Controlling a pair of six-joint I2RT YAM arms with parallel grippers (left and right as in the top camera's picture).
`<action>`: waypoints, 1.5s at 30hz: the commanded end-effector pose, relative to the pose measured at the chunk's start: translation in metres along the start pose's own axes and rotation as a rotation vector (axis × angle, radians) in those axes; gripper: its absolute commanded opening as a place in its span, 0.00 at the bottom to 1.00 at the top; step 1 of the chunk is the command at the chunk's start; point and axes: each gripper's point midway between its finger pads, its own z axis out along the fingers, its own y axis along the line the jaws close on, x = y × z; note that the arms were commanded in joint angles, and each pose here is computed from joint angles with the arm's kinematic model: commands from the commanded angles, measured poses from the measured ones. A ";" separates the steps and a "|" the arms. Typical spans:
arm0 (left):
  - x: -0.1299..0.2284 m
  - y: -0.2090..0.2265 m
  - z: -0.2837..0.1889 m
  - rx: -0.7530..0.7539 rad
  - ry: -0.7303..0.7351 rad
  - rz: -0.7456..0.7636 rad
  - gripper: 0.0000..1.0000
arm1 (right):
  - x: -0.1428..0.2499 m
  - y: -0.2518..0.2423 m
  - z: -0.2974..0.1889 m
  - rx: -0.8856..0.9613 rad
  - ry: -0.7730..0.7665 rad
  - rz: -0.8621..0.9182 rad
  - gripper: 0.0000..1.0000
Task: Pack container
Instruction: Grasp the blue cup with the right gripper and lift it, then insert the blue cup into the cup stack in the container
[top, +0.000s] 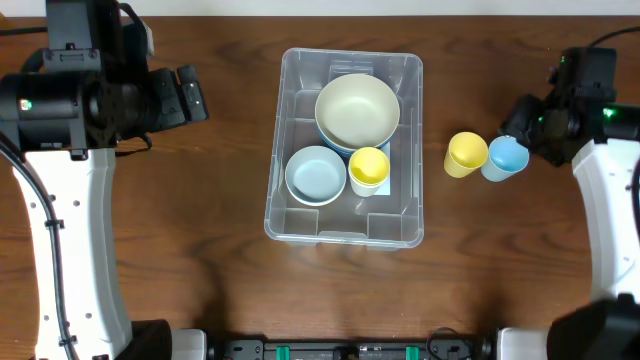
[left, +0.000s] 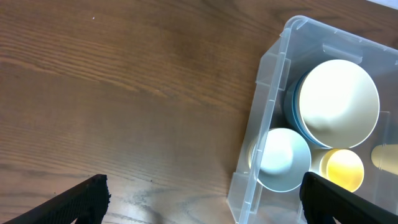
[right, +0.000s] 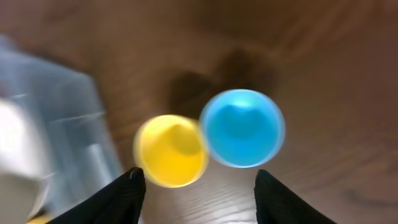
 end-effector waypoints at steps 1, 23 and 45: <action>0.000 0.003 0.000 -0.014 -0.001 0.000 0.98 | -0.004 -0.029 0.022 0.074 0.044 0.037 0.58; 0.000 0.003 0.000 -0.014 -0.001 0.000 0.98 | 0.037 -0.069 0.104 0.142 0.344 0.160 0.03; 0.000 0.003 0.000 -0.014 -0.001 0.000 0.98 | 0.103 0.136 -0.082 -0.334 0.012 -0.406 0.01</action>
